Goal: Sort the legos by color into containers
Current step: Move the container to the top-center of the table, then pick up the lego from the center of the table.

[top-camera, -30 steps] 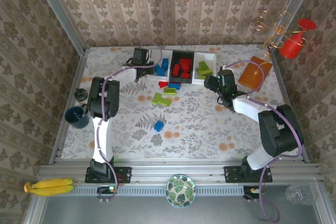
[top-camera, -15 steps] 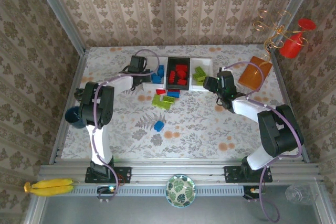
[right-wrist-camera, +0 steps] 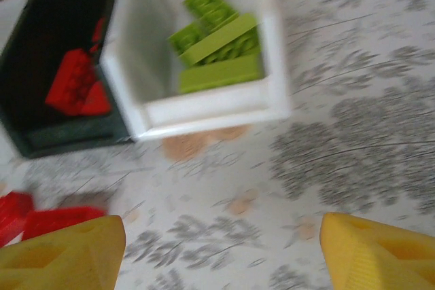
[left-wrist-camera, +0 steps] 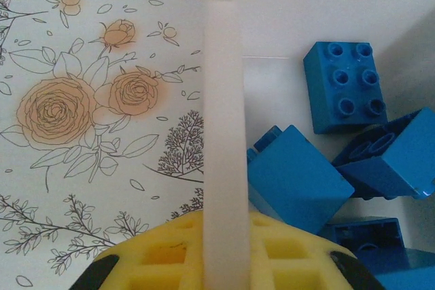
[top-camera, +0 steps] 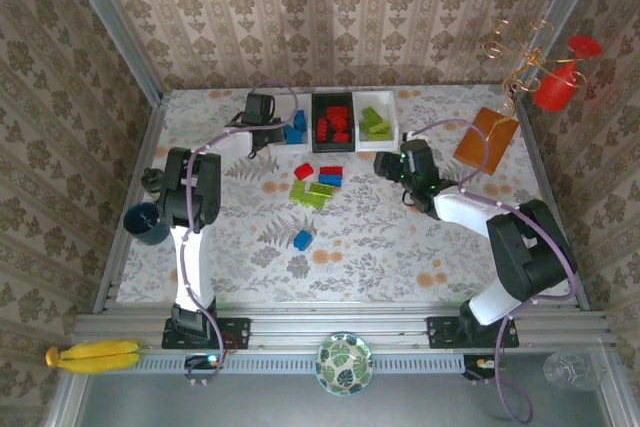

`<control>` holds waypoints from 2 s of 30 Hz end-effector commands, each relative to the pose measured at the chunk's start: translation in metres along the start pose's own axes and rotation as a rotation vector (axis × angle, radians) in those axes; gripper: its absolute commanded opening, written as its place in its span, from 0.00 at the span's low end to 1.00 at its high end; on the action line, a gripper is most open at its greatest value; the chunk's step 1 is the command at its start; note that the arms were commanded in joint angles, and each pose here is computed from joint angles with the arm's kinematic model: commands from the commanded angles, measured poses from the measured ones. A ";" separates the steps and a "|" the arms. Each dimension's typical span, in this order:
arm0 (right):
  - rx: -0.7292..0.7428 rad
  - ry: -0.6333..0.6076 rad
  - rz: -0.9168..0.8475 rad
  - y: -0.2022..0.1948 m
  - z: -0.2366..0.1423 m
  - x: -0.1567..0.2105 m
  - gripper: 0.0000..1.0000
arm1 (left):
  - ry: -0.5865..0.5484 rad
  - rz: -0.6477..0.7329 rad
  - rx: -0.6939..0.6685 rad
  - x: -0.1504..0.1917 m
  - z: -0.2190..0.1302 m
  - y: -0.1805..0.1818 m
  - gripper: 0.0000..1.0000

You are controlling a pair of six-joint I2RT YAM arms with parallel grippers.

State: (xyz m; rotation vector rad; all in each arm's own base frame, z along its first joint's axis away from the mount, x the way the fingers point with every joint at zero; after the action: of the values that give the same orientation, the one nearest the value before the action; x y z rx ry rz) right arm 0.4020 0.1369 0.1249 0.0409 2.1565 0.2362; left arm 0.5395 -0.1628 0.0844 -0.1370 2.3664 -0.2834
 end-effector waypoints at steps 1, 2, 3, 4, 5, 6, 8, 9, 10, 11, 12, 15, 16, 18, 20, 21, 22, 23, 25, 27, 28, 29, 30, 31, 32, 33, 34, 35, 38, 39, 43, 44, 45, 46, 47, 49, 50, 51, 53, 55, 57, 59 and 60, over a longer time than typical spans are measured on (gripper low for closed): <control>-0.053 0.053 -0.061 0.037 0.003 0.015 0.77 | 0.027 -0.044 0.057 0.001 0.003 -0.007 0.02; -0.059 0.059 -0.075 0.045 0.006 0.017 0.78 | 0.025 -0.040 0.057 0.001 0.002 -0.008 0.04; -0.068 0.061 -0.088 0.056 0.008 0.017 0.79 | 0.026 -0.034 0.055 0.001 0.002 -0.007 0.07; -0.074 0.066 -0.099 0.065 0.012 0.018 0.80 | 0.025 -0.030 0.053 0.001 0.002 -0.006 0.11; -0.074 0.074 -0.109 0.070 0.015 0.020 0.81 | 0.023 -0.029 0.053 0.000 0.002 -0.006 0.14; -0.075 0.082 -0.119 0.077 0.019 0.020 0.81 | 0.022 -0.028 0.055 -0.001 0.001 -0.005 0.18; -0.072 0.101 -0.141 0.089 0.026 0.023 0.82 | 0.015 -0.033 0.062 -0.004 -0.003 -0.004 0.24; -0.070 0.109 -0.153 0.095 0.030 0.025 0.83 | 0.008 -0.036 0.070 -0.007 -0.006 -0.004 0.28; -0.067 0.120 -0.164 0.100 0.033 0.027 0.84 | -0.001 -0.039 0.079 -0.010 -0.010 -0.005 0.32; -0.067 0.129 -0.172 0.105 0.036 0.030 0.85 | -0.010 -0.043 0.087 -0.013 -0.013 -0.006 0.36; -0.063 0.136 -0.180 0.111 0.039 0.032 0.86 | -0.021 -0.046 0.098 -0.017 -0.018 -0.007 0.40; -0.046 0.154 -0.203 0.123 0.048 0.040 0.90 | -0.054 -0.049 0.126 -0.026 -0.033 -0.010 0.55; -0.035 0.162 -0.210 0.126 0.052 0.042 0.91 | -0.063 -0.051 0.130 -0.026 -0.038 -0.010 0.62; -0.014 0.169 -0.224 0.129 0.058 0.044 0.94 | -0.088 -0.060 0.136 -0.029 -0.048 -0.008 0.75; 0.013 0.180 -0.242 0.129 0.063 0.047 0.95 | -0.108 -0.069 0.145 -0.029 -0.058 -0.006 0.82; 0.026 0.185 -0.251 0.128 0.065 0.048 0.95 | -0.111 -0.071 0.153 -0.027 -0.062 -0.005 0.83; 0.032 0.189 -0.260 0.128 0.067 0.050 0.96 | -0.112 -0.075 0.157 -0.025 -0.066 -0.004 0.83; 0.037 0.194 -0.267 0.127 0.068 0.052 0.96 | -0.114 -0.079 0.162 -0.022 -0.070 -0.003 0.84; 0.060 0.211 -0.285 0.124 0.070 0.055 0.96 | -0.117 -0.091 0.175 -0.016 -0.076 -0.002 0.85; 0.086 0.225 -0.297 0.117 0.071 0.058 0.96 | -0.117 -0.107 0.194 -0.009 -0.082 -0.002 0.85; 0.094 0.229 -0.297 0.113 0.070 0.058 0.96 | -0.118 -0.116 0.202 -0.006 -0.085 -0.002 0.85; 0.101 0.232 -0.291 0.108 0.070 0.059 0.95 | -0.120 -0.120 0.212 -0.003 -0.088 -0.002 0.85; 0.103 0.232 -0.285 0.103 0.068 0.058 0.94 | -0.122 -0.128 0.218 0.000 -0.091 -0.002 0.86; 0.102 0.233 -0.280 0.100 0.066 0.058 0.94 | -0.125 -0.132 0.223 0.002 -0.093 -0.001 0.86; 0.101 0.230 -0.273 0.097 0.065 0.058 0.93 | -0.133 -0.138 0.230 0.004 -0.097 -0.001 0.86; 0.099 0.230 -0.268 0.093 0.063 0.057 0.92 | -0.137 -0.144 0.237 0.007 -0.100 0.000 0.86; 0.096 0.230 -0.260 0.091 0.062 0.057 0.91 | -0.139 -0.149 0.242 0.009 -0.102 0.000 0.86; 0.091 0.232 -0.251 0.089 0.062 0.057 0.90 | -0.141 -0.154 0.246 0.011 -0.104 0.001 0.86; 0.076 0.235 -0.240 0.088 0.064 0.057 0.85 | -0.149 -0.173 0.271 0.018 -0.111 0.000 0.86; 0.062 0.233 -0.247 0.089 0.065 0.058 0.84 | -0.150 -0.177 0.278 0.020 -0.113 0.000 0.86; 0.029 0.236 -0.269 0.093 0.070 0.056 0.77 | -0.147 -0.180 0.289 0.031 -0.120 -0.002 0.86; 0.028 0.238 -0.272 0.092 0.072 0.055 0.75 | -0.140 -0.178 0.290 0.036 -0.122 -0.002 0.86; 0.025 0.241 -0.274 0.090 0.073 0.055 0.72 | -0.138 -0.173 0.288 0.039 -0.123 -0.002 0.86; 0.024 0.242 -0.274 0.088 0.075 0.055 0.70 | -0.135 -0.170 0.290 0.042 -0.125 -0.004 0.86; 0.019 0.245 -0.271 0.086 0.076 0.055 0.67 | -0.133 -0.166 0.291 0.045 -0.126 -0.004 0.86; 0.011 0.248 -0.268 0.084 0.076 0.055 0.62 | -0.122 -0.162 0.288 0.053 -0.128 -0.004 0.86; 0.003 0.246 -0.269 0.084 0.075 0.054 0.60 | -0.120 -0.161 0.290 0.055 -0.130 -0.004 0.86; -0.003 0.242 -0.271 0.085 0.073 0.052 0.58 | -0.119 -0.160 0.288 0.057 -0.132 -0.004 0.86; -0.004 0.233 -0.279 0.083 0.066 0.048 0.56 | -0.118 -0.159 0.290 0.060 -0.136 -0.004 0.86; 0.012 0.210 -0.289 0.077 0.053 0.040 0.54 | -0.115 -0.153 0.293 0.063 -0.141 -0.003 0.86; 0.006 0.168 -0.282 0.073 0.037 0.027 0.53 | -0.120 -0.149 0.288 0.066 -0.147 0.002 0.87; -0.082 0.111 -0.255 0.083 0.024 0.015 0.54 | -0.134 -0.160 0.286 0.068 -0.152 0.008 0.88; -0.154 0.087 -0.227 0.095 0.019 0.010 0.53 | -0.147 -0.171 0.287 0.068 -0.154 0.011 0.89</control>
State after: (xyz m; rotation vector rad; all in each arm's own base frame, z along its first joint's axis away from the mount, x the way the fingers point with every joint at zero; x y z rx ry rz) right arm 0.4031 0.2173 0.0789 -0.2933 2.3422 0.0962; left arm 0.3888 -0.1463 0.1368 -0.1895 2.1834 -0.6481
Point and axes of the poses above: each hand's point on the last joint's axis, 136 mm out from that joint toward the fingers, its own z axis out along the fingers, its own y axis along the line the jaws close on, x = y × z, the point moved 2 cm from there along -z, back along the fingers, and after that the axes turned 8 degrees about -z, right-handed, at the moved point
